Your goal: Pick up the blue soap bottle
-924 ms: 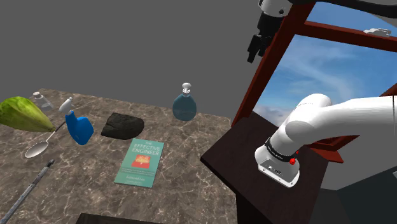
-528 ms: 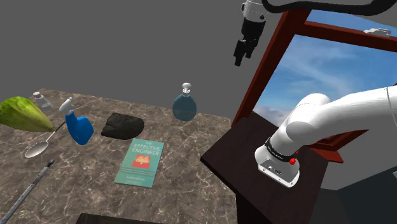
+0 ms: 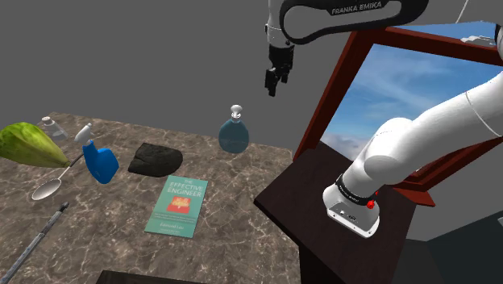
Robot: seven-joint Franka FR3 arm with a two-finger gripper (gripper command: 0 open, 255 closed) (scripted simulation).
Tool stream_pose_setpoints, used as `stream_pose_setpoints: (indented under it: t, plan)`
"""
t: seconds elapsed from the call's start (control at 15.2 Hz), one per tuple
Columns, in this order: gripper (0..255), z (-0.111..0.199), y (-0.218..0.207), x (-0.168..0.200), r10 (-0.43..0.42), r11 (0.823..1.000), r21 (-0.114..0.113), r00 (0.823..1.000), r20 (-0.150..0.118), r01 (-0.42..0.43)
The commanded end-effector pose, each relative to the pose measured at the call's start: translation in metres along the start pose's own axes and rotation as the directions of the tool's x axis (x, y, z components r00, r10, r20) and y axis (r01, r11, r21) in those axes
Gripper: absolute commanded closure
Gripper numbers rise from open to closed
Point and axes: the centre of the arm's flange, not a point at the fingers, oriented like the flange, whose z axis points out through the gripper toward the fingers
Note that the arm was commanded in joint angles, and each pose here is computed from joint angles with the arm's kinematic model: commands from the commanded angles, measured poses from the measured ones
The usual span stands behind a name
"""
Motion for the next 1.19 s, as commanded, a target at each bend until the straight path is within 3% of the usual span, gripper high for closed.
stream_pose_setpoints:
  t: [0.0,0.46,0.92,1.12]
  plan:
    - [0,0.014,-0.016,0.022,-0.032,0.999,-0.024,0.999,0.013,0.032]
    - [0,0.064,-0.070,0.095,-0.135,0.984,-0.106,0.989,0.064,0.142]
    - [0,0.123,-0.126,0.159,-0.232,0.951,-0.180,0.965,0.124,0.252]
    - [0,0.143,-0.140,0.173,-0.254,0.940,-0.197,0.957,0.138,0.277]
